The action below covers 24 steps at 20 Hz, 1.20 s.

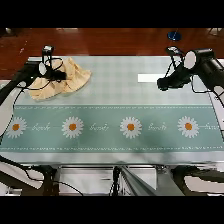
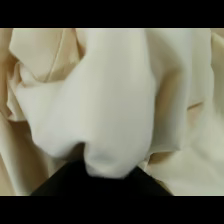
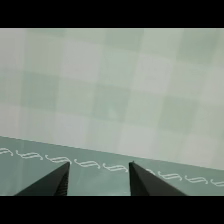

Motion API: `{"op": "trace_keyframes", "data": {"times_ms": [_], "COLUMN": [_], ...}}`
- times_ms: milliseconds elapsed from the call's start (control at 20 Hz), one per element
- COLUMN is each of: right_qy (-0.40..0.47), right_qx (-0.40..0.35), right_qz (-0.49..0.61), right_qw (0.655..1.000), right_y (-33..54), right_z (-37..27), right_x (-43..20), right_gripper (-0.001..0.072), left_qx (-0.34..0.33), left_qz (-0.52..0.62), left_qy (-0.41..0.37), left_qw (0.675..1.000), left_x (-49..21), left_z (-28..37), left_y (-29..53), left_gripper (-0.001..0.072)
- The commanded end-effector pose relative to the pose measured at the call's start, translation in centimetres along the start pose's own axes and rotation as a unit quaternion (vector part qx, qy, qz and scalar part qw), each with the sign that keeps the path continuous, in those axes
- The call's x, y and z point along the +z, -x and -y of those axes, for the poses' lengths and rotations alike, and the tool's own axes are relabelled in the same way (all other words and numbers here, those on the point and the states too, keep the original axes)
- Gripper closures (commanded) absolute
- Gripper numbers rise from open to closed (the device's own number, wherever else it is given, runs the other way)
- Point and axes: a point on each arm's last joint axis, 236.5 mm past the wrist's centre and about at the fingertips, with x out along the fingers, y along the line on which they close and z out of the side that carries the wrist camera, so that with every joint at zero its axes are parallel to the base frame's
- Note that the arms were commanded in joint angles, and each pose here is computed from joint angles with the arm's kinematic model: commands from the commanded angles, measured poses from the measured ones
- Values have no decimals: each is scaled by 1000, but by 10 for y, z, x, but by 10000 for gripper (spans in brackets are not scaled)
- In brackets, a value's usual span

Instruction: Fold the shirts.

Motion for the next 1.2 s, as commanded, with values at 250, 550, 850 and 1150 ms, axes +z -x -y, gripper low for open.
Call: {"op": "trace_keyframes", "data": {"times_ms": [250,550,850,1150], "right_qy": [24,48,42,37], "right_qx": [-33,-173,-179,-181], "right_qz": [-29,-110,-140,-168], "right_qw": [999,978,973,968], "right_y": [1,20,25,30], "right_z": [16,83,85,86], "right_x": [-13,-47,-61,-74], "right_gripper": [285,285,285,285], "left_qx": [24,-14,-140,-188], "left_qz": [210,462,570,519], "left_qy": [-25,-47,-90,-138], "left_qw": [977,886,805,822], "left_x": [164,216,152,125], "left_z": [-16,38,119,164], "left_y": [185,478,644,630], "left_gripper": [677,677,676,675]}}
